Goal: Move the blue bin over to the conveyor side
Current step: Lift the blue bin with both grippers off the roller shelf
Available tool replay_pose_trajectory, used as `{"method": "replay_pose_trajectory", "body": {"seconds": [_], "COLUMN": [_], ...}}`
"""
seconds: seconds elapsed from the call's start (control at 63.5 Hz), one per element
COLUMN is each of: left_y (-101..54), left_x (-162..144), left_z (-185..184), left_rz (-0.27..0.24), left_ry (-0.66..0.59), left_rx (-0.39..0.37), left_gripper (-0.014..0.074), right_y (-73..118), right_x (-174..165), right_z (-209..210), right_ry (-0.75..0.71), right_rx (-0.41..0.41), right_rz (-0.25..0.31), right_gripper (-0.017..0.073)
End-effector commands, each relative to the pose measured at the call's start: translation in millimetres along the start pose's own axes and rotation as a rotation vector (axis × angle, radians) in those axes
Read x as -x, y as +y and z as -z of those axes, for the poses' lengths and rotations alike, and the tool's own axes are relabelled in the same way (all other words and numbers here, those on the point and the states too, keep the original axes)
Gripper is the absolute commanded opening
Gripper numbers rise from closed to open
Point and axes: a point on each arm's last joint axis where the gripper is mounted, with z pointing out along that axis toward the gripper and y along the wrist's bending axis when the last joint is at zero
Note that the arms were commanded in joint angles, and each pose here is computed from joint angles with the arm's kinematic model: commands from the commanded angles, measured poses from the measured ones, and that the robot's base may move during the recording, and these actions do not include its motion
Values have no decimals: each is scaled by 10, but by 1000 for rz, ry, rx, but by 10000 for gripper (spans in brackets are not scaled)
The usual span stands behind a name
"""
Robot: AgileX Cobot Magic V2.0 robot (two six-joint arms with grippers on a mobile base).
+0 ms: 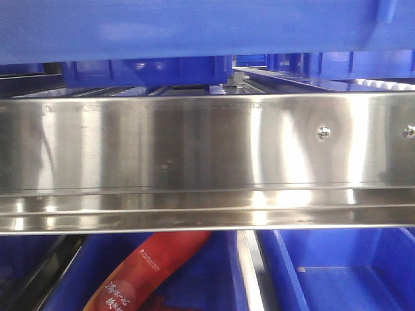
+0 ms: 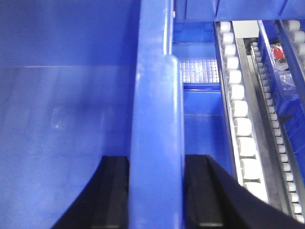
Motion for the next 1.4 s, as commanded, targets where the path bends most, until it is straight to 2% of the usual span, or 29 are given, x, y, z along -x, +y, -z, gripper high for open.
{"method": "replay_pose_trajectory", "body": {"seconds": [0.0, 1.386], "left_y": [-42, -42], "left_x": [82, 82], "left_z": [136, 136], "left_rz": [-16, -16], "left_ry": [-123, -123], "left_rx": [-22, -22], "left_gripper": [-18, -18], "right_y": [-13, -13], "right_x": [81, 81], "right_z": [124, 124], "right_ry": [-120, -120], "right_rx": [-2, -2], "right_rz": [16, 16], "right_gripper": [-70, -70]}}
